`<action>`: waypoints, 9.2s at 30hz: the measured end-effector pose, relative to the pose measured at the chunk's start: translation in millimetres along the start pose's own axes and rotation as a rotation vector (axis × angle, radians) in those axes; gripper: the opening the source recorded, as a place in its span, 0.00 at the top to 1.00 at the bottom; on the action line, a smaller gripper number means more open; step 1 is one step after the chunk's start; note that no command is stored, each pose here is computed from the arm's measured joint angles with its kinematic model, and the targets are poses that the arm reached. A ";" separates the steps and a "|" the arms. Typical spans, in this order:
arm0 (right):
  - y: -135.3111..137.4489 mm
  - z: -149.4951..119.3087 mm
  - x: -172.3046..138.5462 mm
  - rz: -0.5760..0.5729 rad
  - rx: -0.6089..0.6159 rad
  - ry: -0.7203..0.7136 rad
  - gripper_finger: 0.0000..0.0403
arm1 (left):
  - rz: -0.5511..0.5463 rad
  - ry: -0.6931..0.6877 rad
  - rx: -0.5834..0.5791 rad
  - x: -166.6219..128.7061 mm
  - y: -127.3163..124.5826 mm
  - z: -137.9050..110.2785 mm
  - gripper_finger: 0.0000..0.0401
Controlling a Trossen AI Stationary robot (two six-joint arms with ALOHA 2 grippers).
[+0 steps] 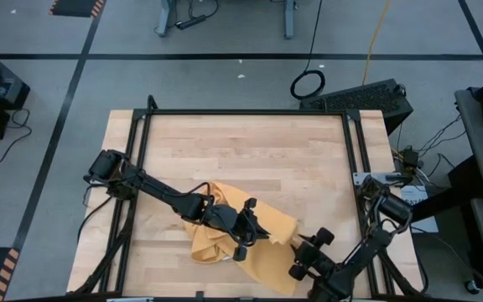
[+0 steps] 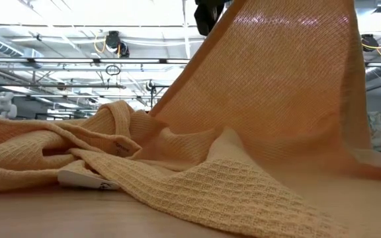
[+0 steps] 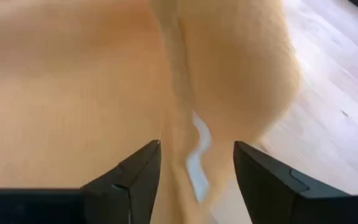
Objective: Roll towel
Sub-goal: Roll the yellow towel
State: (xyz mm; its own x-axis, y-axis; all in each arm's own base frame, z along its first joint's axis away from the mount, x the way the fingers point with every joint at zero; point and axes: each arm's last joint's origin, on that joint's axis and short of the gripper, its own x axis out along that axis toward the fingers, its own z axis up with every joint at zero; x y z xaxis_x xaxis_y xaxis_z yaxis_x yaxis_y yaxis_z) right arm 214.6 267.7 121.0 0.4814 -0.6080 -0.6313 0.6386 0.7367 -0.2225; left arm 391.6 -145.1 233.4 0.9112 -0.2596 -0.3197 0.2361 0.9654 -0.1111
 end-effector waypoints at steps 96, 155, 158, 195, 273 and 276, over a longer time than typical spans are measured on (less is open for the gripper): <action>-12.6 73.0 16.5 0.067 0.046 0.274 1.00 | 0.090 0.667 0.296 -42.3 151.2 -41.3 0.98; -0.3 2.3 -19.9 0.101 -0.032 -0.038 0.67 | -0.030 0.316 0.236 -35.6 23.0 0.1 0.98; 12.6 -3.8 -18.3 0.172 0.001 -0.093 0.70 | -0.030 0.313 0.236 -35.6 22.9 0.4 0.98; -8.1 -21.2 -20.3 -0.172 0.110 -0.018 1.00 | -0.139 0.242 0.227 -34.1 16.9 6.5 0.98; 45.3 56.2 49.7 0.194 -0.036 0.046 0.94 | -0.079 0.009 0.251 -60.5 100.9 33.7 0.98; 42.5 70.6 70.6 0.180 -0.041 0.107 0.99 | -0.075 0.017 0.266 -65.0 104.1 35.4 0.98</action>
State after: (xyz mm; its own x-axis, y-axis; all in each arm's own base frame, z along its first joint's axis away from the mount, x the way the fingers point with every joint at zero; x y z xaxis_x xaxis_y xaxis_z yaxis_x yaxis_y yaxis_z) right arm 318.1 235.1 119.5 0.5175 -0.4325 -0.7383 0.5222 0.8432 -0.1280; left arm 368.9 -26.8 275.9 0.8826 -0.3287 -0.3362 0.3850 0.9157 0.1154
